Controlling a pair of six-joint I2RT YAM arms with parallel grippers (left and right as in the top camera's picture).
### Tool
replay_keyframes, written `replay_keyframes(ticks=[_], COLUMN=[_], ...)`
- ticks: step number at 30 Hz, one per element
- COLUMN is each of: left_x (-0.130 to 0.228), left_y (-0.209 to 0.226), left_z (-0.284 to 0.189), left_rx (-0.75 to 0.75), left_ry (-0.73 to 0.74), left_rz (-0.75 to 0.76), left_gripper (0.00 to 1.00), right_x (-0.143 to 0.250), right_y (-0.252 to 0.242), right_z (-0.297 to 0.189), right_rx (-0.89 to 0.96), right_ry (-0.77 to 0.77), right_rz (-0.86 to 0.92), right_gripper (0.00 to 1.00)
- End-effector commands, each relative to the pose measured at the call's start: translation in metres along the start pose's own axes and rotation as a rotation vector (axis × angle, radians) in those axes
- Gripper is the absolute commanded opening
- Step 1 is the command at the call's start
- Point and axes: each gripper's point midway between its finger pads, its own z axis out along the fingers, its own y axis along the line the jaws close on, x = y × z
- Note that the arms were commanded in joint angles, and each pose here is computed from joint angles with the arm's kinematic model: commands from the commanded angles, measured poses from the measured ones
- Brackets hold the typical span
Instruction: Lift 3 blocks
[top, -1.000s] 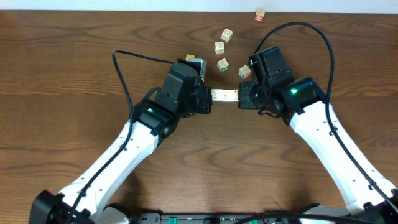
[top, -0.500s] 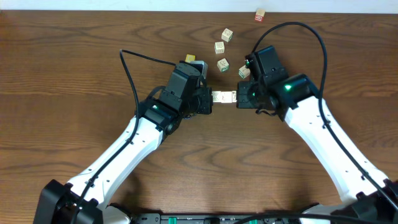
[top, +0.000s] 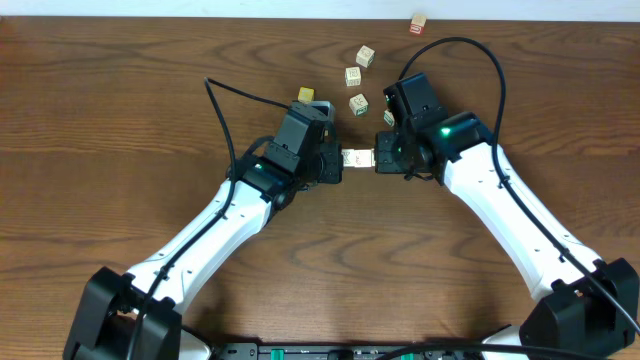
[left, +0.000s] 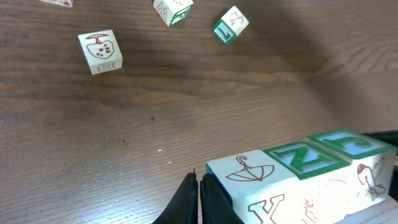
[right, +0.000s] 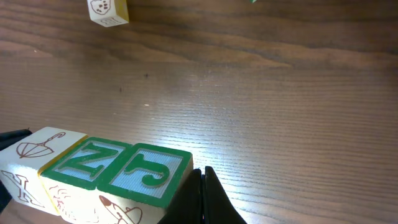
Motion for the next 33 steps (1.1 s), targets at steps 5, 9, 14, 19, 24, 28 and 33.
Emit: replay_keyframes(ticks=[5, 9, 14, 19, 24, 28, 33], left_x=[0.016, 0.019, 0.027, 0.032, 0.04, 0.042, 0.042], left_y=[-0.072, -0.069, -0.062, -0.057, -0.05, -0.049, -0.048], left_z=[0.0, 0.007, 0.021, 0.034, 0.045, 0.049, 0.051], left_rx=[0.277, 0.268, 0.25, 0.24, 0.221, 0.219, 0.218], left_ry=[0.086, 0.102, 0.133, 0.152, 0.182, 0.185, 0.186], left_rz=[0.083, 0.078, 0.068, 0.062, 0.053, 0.052, 0.051], left_gripper=[0.07, 0.07, 0.07, 0.07, 0.07, 0.07, 0.07], right_x=[0.022, 0.024, 0.024, 0.027, 0.031, 0.035, 0.037], right_y=[0.075, 0.074, 0.073, 0.069, 0.065, 0.061, 0.056], right_z=[0.015, 0.025, 0.03, 0.041, 0.06, 0.073, 0.083], right_rx=[-0.283, -0.274, -0.264, -0.24, -0.215, -0.202, -0.189], right_ry=[0.136, 0.153, 0.158, 0.176, 0.205, 0.23, 0.249], right_rz=[-0.073, -0.071, -0.069, -0.066, -0.071, -0.068, -0.055], right_gripper=[0.01, 0.01, 0.01, 0.01, 0.01, 0.01, 0.01])
